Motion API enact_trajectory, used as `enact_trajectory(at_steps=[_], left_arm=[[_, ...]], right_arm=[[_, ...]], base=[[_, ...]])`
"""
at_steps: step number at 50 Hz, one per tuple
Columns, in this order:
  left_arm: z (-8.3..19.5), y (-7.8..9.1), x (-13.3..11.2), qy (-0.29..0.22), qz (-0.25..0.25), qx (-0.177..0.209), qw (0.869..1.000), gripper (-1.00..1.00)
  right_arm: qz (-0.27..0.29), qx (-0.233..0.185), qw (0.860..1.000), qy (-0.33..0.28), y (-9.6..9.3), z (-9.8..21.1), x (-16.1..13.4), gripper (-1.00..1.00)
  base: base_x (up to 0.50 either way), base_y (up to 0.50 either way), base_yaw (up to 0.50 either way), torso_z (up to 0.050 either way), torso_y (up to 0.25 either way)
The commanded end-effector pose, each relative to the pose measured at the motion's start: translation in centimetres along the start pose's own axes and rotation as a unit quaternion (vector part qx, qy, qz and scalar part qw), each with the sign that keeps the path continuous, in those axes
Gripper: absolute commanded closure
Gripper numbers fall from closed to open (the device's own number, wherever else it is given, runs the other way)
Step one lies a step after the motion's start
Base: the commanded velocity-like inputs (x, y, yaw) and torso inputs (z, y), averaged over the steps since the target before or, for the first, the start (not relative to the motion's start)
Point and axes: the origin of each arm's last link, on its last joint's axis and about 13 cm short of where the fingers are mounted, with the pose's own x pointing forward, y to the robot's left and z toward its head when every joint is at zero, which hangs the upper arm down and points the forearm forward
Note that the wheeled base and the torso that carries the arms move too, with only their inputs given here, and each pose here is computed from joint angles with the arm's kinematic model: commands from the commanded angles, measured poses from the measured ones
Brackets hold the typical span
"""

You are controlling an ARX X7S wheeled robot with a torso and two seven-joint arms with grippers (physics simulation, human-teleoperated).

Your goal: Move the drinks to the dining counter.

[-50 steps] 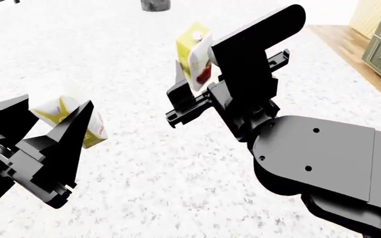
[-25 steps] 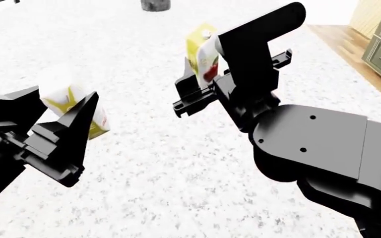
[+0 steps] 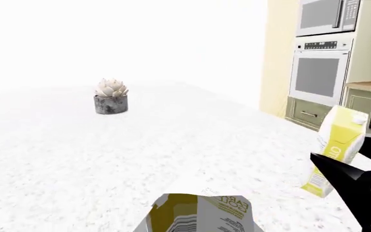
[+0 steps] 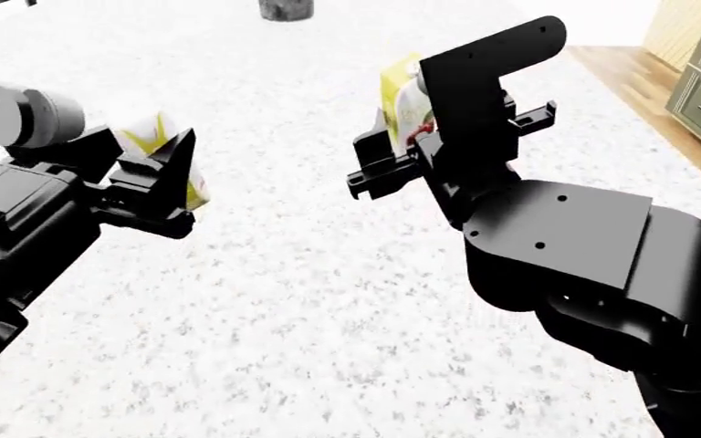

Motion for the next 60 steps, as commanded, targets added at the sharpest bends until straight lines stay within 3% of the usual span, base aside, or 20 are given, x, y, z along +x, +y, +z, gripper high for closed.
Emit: enact_trajectory(at_steps=[1, 7, 15, 26, 49, 60], left_arm=[[0.7, -0.1, 1.6, 0.026, 0.047, -0.006, 0.999, 1.0], [0.7, 0.0, 1.6, 0.058, 0.079, 0.0, 0.995, 1.0], [0.0, 0.1, 1.6, 0.1, 0.116, 0.04, 0.987, 1.0], [-0.8, 0.0, 2.1, 0.123, 0.116, 0.052, 0.984, 1.0], [-2.3, 0.4, 2.5, 0.16, 0.118, 0.043, 0.979, 1.0], [-2.4, 0.6, 2.4, 0.165, 0.113, 0.02, 0.98, 1.0]], right_arm=[[-0.007, -0.024, 1.0, 0.019, -0.5, -0.1, 0.7, 1.0], [0.011, 0.011, 1.0, 0.021, -0.8, 0.3, 0.8, 1.0], [0.017, 0.019, 0.999, 0.023, -0.8, 0.1, 0.8, 1.0], [0.022, 0.02, 0.999, 0.025, -0.7, -0.1, 0.8, 1.0], [0.036, 0.011, 0.999, 0.033, -0.4, -0.6, 0.7, 1.0], [0.039, 0.009, 0.999, 0.032, -0.4, -0.5, 0.6, 1.0]], base=[[0.0, 0.0, 0.0, 0.0, 0.0], [0.0, 0.0, 0.0, 0.0, 0.0], [0.0, 0.0, 0.0, 0.0, 0.001], [0.0, 0.0, 0.0, 0.0, 0.001], [0.0, 0.0, 0.0, 0.0, 0.001], [0.0, 0.0, 0.0, 0.001, 0.001]])
